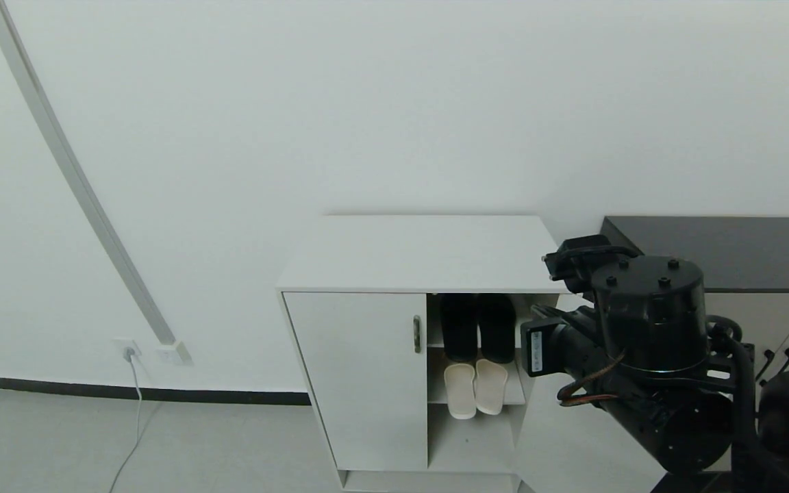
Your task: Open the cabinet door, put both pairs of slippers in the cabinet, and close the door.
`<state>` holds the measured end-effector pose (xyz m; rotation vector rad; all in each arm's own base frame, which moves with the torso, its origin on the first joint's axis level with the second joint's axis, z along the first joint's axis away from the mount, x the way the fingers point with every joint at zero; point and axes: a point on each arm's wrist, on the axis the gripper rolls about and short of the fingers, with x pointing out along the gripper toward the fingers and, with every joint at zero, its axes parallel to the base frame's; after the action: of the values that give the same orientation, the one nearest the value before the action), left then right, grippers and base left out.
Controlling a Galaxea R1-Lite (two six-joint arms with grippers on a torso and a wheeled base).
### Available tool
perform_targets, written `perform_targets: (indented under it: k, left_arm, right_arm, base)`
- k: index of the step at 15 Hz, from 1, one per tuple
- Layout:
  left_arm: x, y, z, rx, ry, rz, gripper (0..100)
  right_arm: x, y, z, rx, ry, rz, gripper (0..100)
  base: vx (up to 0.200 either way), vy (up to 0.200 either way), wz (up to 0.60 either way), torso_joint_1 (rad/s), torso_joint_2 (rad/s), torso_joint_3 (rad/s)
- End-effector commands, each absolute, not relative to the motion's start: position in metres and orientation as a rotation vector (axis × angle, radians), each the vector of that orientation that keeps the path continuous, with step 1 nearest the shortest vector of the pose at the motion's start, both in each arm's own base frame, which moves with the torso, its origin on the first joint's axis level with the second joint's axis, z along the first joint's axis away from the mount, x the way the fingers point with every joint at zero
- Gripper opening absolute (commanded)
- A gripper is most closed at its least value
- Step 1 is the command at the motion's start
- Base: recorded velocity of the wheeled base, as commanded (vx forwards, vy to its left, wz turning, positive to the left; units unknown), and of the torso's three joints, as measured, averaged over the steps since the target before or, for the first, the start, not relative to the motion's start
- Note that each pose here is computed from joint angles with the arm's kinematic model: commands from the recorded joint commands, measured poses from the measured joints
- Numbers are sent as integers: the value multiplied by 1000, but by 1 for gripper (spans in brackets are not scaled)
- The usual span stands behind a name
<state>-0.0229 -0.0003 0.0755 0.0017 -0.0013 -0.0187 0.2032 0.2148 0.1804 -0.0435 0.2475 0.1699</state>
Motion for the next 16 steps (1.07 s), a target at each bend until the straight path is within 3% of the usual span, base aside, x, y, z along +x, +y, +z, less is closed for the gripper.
perform_targets:
  k: [1,8,16]
  left_arm:
    - [-23,0,75,2,0,-18,0]
    - [-23,0,75,2,0,-18,0]
    - [-23,0,75,2,0,-18,0]
  right_arm:
    - [203,215,180,-43,247,170,0]
    - [203,215,181,-37,238,174,0]
    - [205,213,180,-44,240,167,0]
  base:
    - [0,0,0,188,-408,-222]
    - [0,0,0,18,-41,-22]
    - [0,0,-600,7,1,2]
